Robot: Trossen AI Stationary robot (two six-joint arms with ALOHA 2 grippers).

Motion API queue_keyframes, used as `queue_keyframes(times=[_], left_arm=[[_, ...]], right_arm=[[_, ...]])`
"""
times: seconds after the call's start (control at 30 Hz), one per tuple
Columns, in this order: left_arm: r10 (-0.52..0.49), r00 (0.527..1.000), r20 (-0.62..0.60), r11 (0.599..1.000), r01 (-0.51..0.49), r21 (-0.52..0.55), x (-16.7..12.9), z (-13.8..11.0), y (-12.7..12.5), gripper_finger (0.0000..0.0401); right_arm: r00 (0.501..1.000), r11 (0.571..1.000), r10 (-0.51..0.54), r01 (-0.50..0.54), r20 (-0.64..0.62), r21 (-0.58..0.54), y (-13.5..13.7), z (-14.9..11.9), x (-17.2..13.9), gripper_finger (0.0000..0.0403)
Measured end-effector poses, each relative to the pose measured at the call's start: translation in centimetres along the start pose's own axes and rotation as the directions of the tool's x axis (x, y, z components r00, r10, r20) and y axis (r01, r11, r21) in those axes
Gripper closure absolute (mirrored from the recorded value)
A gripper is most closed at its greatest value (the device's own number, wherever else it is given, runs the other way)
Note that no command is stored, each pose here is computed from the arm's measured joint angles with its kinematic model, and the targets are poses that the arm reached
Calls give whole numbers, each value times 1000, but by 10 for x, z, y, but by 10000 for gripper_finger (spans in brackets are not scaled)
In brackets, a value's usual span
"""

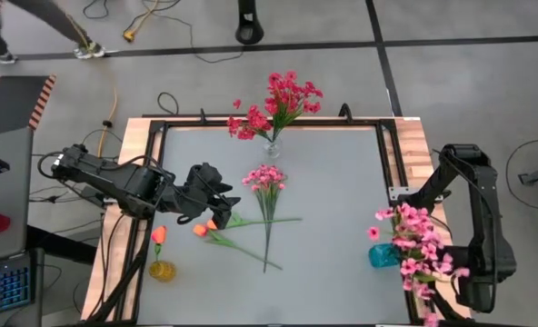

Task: Sort flowers into vase by color
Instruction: Put the bottom pink flowers into the blue vase, then put the top orange tulip flower into the yellow vase

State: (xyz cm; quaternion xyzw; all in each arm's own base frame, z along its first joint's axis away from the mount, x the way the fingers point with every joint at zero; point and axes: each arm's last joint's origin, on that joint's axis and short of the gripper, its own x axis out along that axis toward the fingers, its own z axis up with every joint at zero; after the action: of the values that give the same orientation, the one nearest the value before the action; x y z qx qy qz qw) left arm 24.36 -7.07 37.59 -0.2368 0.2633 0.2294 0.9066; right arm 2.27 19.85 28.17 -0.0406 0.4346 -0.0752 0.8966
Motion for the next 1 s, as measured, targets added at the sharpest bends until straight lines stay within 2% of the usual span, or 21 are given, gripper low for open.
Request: queue_keyframes(times=[0.37, 0.67, 0.83, 1.0], left_arm=[[0, 1000, 0, 1000, 0, 0, 0, 0, 0, 201], [0, 1000, 0, 1000, 0, 0, 0, 0, 0, 201], [0, 1000, 0, 1000, 0, 1, 0, 0, 0, 201], [0, 1000, 0, 1000, 0, 1, 0, 0, 0, 201]], right_arm=[[986, 999, -28, 33, -164, 23, 0, 0, 3, 255], [982, 999, -30, 35, -185, 23, 0, -1, 3, 255], [952, 999, -41, 49, -304, 19, -1, -4, 2, 256], [934, 998, -49, 58, -354, 15, -1, -5, 2, 256]])
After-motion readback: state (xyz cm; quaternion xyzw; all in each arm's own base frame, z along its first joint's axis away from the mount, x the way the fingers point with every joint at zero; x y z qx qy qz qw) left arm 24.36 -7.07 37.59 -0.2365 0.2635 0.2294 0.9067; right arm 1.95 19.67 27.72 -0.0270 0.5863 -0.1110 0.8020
